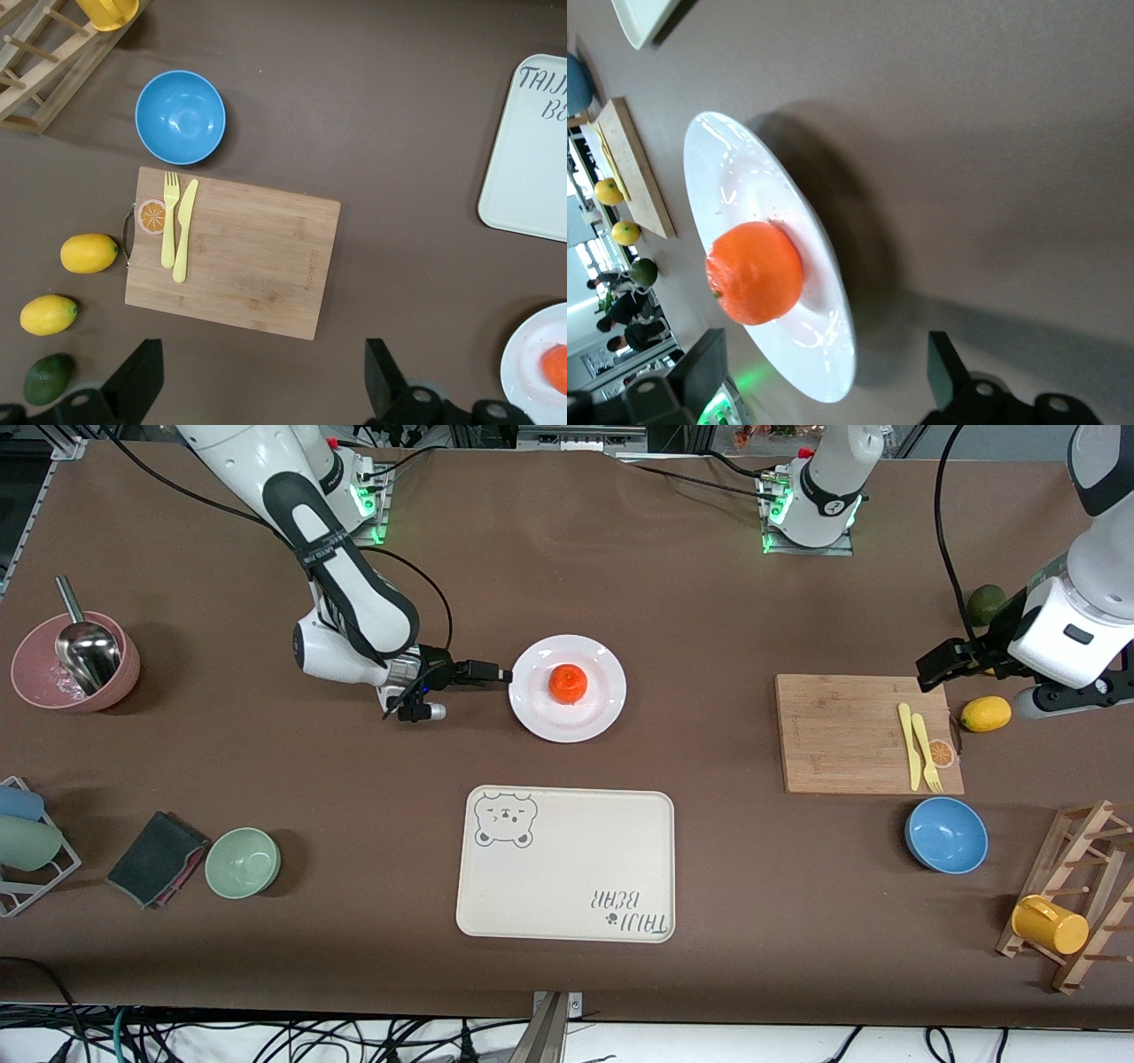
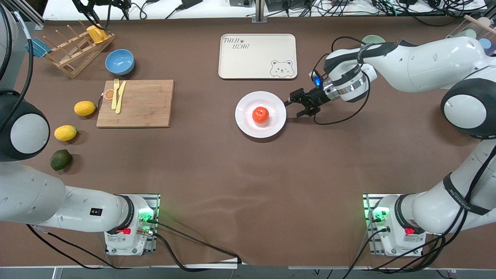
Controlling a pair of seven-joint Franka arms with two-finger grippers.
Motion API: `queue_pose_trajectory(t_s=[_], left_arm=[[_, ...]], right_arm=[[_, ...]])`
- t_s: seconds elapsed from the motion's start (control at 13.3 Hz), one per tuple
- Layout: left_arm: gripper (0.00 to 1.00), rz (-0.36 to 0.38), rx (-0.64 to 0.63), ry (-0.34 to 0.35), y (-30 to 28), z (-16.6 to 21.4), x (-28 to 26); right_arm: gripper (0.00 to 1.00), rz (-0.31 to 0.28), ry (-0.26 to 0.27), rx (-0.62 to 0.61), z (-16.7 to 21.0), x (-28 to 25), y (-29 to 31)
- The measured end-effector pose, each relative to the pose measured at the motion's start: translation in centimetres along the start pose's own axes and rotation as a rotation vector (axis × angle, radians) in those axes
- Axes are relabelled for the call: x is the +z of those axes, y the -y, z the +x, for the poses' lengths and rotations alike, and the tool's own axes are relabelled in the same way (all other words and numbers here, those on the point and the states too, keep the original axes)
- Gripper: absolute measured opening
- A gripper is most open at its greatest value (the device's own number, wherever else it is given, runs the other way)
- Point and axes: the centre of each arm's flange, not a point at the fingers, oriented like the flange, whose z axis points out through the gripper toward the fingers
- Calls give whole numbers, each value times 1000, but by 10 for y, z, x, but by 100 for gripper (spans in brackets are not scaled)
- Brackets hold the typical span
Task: Place orange and plate with both arms
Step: 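Grasp the plate rim with the right gripper while the left gripper withdraws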
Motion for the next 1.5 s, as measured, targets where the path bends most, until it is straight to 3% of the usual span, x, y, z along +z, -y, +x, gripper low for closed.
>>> queue_pose_trajectory(t_s=[0.3, 0.6, 0.67, 1.2, 1.27, 1.5], left_arm=[[100, 2, -8, 6, 4, 1, 1], [100, -29, -73, 65, 40, -3, -3], [100, -38, -86, 68, 50, -4, -6], [100, -38, -90, 88, 56, -8, -7], [100, -38, -90, 90, 56, -8, -7], [100, -36, -90, 98, 56, -9, -6]], right_arm=[[100, 21, 8, -28, -1, 15, -1], [100, 21, 9, -57, -1, 28, 15], [95, 20, 11, -70, -1, 32, 17], [10, 21, 8, -256, 13, 45, 4], [4, 42, 13, -270, 17, 45, 8], [4, 54, -21, -302, 31, 34, 15]])
